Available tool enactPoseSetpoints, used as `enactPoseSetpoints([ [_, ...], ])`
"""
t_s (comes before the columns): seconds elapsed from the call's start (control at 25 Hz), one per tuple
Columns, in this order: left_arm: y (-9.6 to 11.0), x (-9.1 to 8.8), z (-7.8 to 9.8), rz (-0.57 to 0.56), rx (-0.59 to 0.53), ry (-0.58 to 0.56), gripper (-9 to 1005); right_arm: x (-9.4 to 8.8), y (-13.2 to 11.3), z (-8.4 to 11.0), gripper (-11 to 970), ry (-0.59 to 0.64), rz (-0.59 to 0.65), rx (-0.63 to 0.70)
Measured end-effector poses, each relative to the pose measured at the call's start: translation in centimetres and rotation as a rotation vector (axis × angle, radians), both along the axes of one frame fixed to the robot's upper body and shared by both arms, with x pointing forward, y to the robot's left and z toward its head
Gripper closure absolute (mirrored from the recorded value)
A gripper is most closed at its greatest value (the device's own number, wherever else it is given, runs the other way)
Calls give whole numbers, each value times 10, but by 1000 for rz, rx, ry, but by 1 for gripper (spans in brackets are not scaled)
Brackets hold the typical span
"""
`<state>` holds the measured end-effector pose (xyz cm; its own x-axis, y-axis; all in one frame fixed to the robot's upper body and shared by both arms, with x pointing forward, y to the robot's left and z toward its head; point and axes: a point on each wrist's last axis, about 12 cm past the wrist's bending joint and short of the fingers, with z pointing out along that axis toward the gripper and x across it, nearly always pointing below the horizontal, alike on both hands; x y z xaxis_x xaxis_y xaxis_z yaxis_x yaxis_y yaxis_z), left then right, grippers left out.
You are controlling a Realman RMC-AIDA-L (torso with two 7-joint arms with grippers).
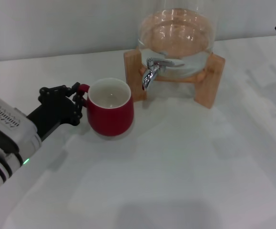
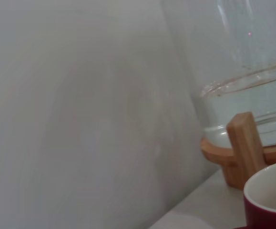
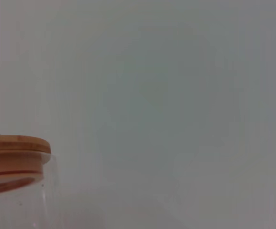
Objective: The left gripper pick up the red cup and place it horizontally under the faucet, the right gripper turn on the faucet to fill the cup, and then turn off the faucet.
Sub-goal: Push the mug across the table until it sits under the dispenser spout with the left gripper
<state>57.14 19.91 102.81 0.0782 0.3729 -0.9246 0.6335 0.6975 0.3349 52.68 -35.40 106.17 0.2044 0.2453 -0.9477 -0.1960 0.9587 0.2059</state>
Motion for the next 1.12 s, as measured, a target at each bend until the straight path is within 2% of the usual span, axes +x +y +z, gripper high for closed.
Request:
enactPoseSetpoints([
  [0.44, -15, 6, 4, -66, 3, 46, 904, 6, 1, 3, 132, -5, 9, 4],
  [1.12, -28, 7, 1, -103, 34, 91, 904, 6, 0, 5, 132, -12, 7, -1],
])
